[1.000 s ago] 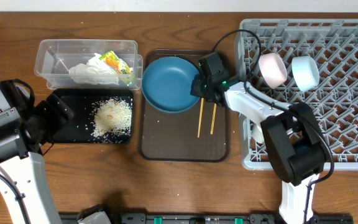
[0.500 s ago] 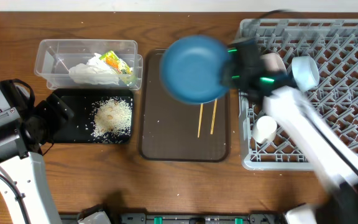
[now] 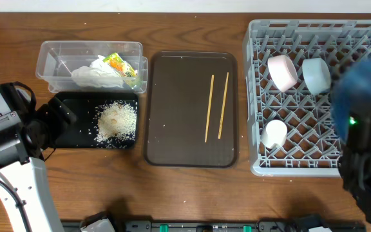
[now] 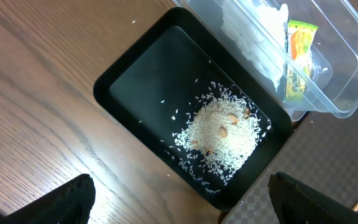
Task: Sort waste into correct bins and load items into the dishwasher rack
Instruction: 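Lift the teal plate with the right gripper and carry it to the rack, then lower the teal plate upright into the rack's right side and release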
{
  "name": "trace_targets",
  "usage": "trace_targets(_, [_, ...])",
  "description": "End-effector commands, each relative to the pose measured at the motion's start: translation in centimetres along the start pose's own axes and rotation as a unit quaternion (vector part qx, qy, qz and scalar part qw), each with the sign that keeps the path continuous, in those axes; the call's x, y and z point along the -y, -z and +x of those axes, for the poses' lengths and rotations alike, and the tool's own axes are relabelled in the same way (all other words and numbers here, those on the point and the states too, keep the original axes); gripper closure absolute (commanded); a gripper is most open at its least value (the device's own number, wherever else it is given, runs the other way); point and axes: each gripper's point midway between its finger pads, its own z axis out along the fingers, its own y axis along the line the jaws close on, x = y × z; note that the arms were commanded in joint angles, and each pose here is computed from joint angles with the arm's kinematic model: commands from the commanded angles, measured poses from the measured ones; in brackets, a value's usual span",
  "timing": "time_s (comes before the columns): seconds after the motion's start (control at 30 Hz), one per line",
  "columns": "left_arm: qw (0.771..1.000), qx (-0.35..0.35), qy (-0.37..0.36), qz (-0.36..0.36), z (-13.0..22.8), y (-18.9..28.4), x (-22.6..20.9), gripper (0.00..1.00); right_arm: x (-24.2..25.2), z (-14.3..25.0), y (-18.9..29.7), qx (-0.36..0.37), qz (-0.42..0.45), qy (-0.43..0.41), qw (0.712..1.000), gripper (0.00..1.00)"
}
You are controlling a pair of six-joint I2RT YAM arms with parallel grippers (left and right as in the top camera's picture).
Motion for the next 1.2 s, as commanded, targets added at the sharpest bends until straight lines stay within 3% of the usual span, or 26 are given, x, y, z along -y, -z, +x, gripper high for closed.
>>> trace_targets(0.0, [1.000,0.008,0.000,-0.007,-0.5,0.3,-0.2,0.08,3.3,-0.8,-0.4,0.006,0.122,0.081,0.989,0.99])
trace_targets(0.13, [1.000,0.008,0.000,-0.007,-0.5,0.3,-0.2,0.08,2.1,-0.8,-1.5,-0.015,0.142,0.124,0.982,0.99])
trace_targets(0.27, [1.000,0.008,0.000,-0.007,-0.5,0.3,-0.2,0.08,-1.5,-0.5,-3.3,-0.046,0.126,0.229,0.964,0.99])
trace_targets(0.4, [1.000,0.008,0.000,-0.007,-0.5,0.3,-0.2,0.08,-4.9,0.0,-4.9,-0.077,0.123,0.375,0.916,0.99])
trace_targets(0.6, [1.000,0.002,0.001,-0.009,-0.4,0.0,-0.3,0.08,-9.0,0.3,-7.1,-0.095,0.107,0.458,0.877,0.99])
trace_targets(0.77, [1.000,-0.008,0.001,-0.013,-0.4,-0.6,-0.3,0.08,-13.0,2.1,-9.3,-0.103,-0.025,0.573,0.813,0.99])
trace_targets(1.17, [1.000,-0.021,0.002,-0.017,-0.3,-1.4,-0.4,0.08,-14.7,0.9,-13.2,-0.054,-0.095,0.625,0.773,0.99])
